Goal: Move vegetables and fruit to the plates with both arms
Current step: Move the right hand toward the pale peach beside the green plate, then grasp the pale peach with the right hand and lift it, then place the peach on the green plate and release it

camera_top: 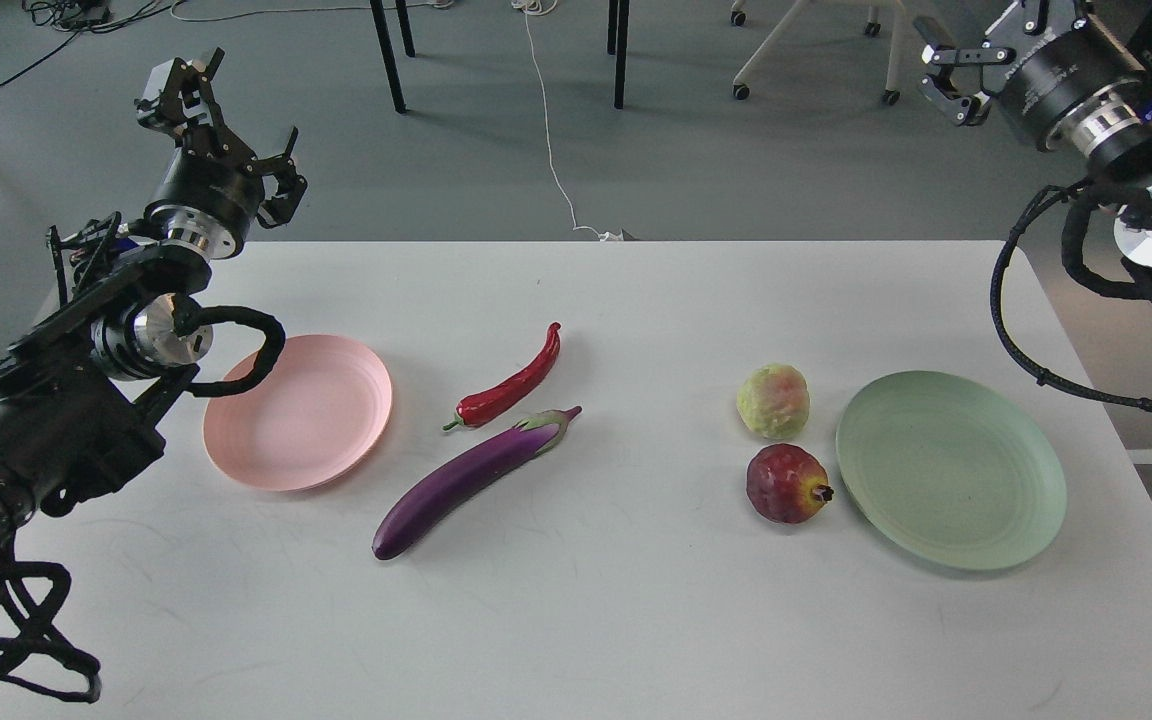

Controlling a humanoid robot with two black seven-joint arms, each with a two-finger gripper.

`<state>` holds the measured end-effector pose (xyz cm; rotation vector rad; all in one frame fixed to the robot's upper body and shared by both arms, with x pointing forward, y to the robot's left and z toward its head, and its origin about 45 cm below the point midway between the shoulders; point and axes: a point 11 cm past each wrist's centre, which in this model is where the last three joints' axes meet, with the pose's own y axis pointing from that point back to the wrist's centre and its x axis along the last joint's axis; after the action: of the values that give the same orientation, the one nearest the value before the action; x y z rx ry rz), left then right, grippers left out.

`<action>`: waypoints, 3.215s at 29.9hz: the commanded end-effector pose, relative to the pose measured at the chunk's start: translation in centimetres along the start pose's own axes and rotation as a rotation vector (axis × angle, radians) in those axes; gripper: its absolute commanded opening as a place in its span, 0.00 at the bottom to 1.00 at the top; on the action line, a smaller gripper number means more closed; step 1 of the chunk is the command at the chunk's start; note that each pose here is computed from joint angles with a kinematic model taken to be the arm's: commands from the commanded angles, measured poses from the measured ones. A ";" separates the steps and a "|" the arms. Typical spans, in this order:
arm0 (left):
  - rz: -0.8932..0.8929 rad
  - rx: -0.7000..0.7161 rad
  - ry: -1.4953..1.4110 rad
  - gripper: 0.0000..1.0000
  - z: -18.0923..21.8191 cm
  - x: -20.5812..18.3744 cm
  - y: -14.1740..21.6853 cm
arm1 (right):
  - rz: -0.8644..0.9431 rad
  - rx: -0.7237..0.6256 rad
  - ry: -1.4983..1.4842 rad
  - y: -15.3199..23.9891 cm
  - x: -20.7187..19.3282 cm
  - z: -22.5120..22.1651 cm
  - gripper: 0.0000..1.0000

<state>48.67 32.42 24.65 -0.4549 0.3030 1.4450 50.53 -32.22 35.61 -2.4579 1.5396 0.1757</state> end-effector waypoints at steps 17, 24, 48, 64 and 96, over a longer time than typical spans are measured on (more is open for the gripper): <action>-0.028 -0.042 -0.041 0.98 3.6 0.8 0.2 | -0.847 -0.657 1.161 2.0 -12.4 7.9 0.96; -0.022 -0.032 -0.040 0.98 3.1 1.3 0.6 | -1.102 -0.845 1.462 5.9 -10.0 12.2 0.95; -0.025 -0.035 -0.053 0.98 3.6 1.5 0.7 | -1.227 -1.000 1.715 4.6 -8.9 20.2 0.87; -0.023 -0.049 -0.072 0.98 4.9 2.4 0.8 | -1.126 -1.028 1.727 4.5 -6.1 16.9 0.54; -0.017 -0.045 -0.084 0.98 5.2 2.8 1.0 | -0.861 -1.174 1.603 14.8 5.0 12.5 0.96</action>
<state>47.58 37.56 27.73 -0.4305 0.1991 1.4554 38.80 -40.63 19.46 -4.2321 -0.0505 -1.8884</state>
